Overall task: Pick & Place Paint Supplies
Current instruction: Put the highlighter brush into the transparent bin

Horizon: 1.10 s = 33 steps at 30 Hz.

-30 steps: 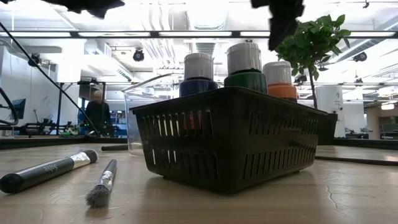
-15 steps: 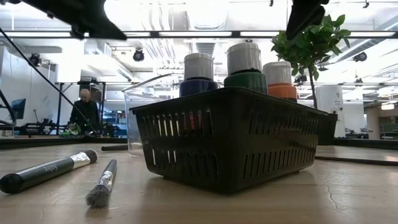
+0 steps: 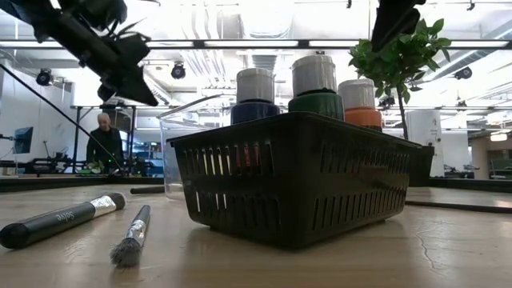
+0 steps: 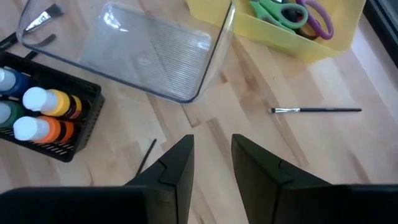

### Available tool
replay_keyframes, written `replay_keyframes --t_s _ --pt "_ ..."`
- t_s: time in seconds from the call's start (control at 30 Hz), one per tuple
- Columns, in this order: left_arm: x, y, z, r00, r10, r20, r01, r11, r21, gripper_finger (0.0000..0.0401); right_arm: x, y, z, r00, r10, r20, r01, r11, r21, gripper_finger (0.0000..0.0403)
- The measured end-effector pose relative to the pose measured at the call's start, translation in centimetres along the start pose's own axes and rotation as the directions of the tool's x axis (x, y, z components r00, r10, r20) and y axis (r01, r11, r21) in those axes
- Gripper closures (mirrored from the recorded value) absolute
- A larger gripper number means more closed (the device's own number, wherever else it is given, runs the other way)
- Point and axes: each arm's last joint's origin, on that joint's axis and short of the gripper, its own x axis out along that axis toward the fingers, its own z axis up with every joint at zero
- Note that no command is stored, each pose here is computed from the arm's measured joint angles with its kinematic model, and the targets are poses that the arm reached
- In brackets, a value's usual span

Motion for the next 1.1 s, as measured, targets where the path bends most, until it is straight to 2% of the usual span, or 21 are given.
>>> replay_keyframes --t_s 0.27,0.33,0.53,0.73,0.97,1.1 --pt "1.2 1.2 -2.3 0.997 0.038 -0.073 -0.039 0.999 -0.015 0.0387 -0.1 0.2 -0.1 1.000 0.007 -0.001 -0.007 1.000 -0.011 0.0296" --pt "1.8 1.3 -3.0 0.997 0.038 -0.073 -0.041 0.998 -0.045 0.0387 -0.1 0.2 -0.1 1.000 0.006 0.000 -0.006 1.000 -0.009 0.0296" --pt "4.2 1.6 -5.9 0.982 0.060 -0.179 -0.085 0.987 -0.137 0.0387 -0.1 0.3 -0.1 1.000 0.007 0.002 -0.007 1.000 0.004 0.0296" --pt "6.9 1.3 -6.4 0.977 0.036 -0.208 -0.078 0.977 -0.198 0.0379 -0.1 0.2 -0.1 1.000 0.007 0.002 -0.007 1.000 0.004 0.0296" --pt "10.0 0.9 -6.9 0.944 0.037 -0.329 -0.102 0.978 -0.183 0.0323 -0.1 0.3 -0.1 1.000 0.007 0.001 -0.007 1.000 0.003 0.0296" --pt "11.2 0.8 -7.0 0.944 0.037 -0.328 -0.104 0.976 -0.191 0.0284 0.1 0.3 -0.2 1.000 0.004 -0.004 -0.004 1.000 0.001 0.0296"
